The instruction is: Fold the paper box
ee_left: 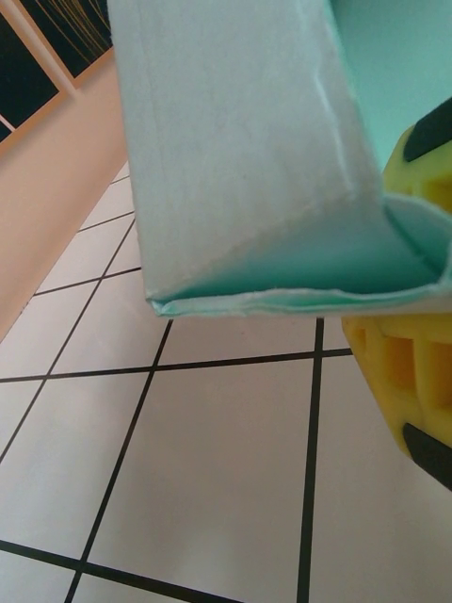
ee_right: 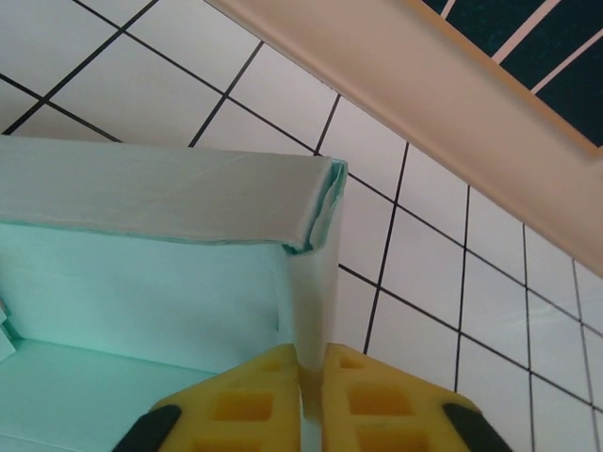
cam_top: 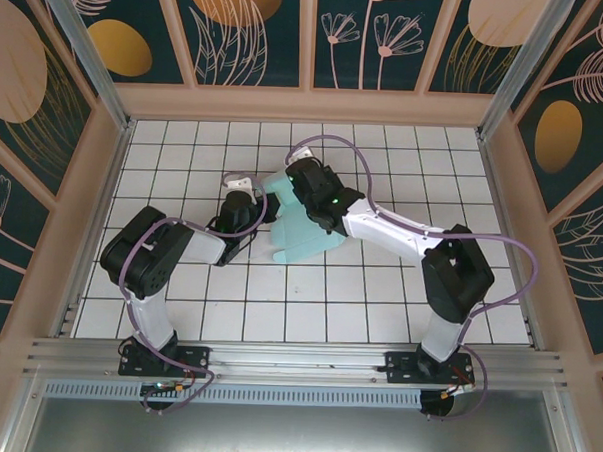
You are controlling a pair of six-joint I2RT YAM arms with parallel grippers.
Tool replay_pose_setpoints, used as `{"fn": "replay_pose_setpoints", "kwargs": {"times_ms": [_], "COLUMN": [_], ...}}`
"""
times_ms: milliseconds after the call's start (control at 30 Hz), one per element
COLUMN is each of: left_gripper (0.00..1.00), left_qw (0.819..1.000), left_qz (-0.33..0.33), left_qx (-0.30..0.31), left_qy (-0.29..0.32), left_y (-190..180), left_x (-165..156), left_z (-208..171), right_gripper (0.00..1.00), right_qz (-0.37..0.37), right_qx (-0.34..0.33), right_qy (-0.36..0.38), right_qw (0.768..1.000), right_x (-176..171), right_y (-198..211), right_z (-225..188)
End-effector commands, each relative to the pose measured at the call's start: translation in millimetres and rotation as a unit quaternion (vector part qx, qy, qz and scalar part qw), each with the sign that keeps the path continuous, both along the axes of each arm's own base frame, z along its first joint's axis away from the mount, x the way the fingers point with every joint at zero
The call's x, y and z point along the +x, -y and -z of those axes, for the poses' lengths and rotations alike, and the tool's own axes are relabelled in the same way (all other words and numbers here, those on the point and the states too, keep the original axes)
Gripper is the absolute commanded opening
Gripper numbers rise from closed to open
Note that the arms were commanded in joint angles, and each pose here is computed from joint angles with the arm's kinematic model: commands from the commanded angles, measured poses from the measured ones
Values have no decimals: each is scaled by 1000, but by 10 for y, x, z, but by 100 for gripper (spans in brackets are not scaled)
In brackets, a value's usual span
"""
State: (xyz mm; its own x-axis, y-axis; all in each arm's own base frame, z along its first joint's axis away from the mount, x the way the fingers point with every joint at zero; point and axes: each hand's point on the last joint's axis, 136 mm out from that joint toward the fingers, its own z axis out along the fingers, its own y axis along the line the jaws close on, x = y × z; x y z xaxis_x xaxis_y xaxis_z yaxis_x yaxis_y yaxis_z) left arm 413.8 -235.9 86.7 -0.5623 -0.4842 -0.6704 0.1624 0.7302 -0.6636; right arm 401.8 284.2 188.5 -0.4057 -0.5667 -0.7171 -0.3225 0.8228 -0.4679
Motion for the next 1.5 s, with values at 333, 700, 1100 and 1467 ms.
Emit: {"fn": "replay_pose_setpoints", "kwargs": {"times_ms": [333, 700, 1100, 1467], "left_gripper": [0, 0, 0, 0], "left_qw": [995, 995, 995, 995], "left_qz": [49, 50, 49, 50], "left_qx": [-51, -51, -50, -53], "left_qy": [74, 73, 66, 62], "left_y": [260, 271, 278, 288], "left_x": [14, 28, 41, 41], "left_z": [-537, -531, -483, -461], "right_gripper": [20, 9, 21, 6], "right_qz": [17, 32, 88, 109], "right_qx": [17, 0, -65, -102], "right_qy": [-23, -18, 29, 78], "right_qw": [999, 999, 994, 986], "right_x": [98, 154, 184, 171], "right_y": [110, 201, 284, 277], "right_z": [149, 157, 217, 207]}}
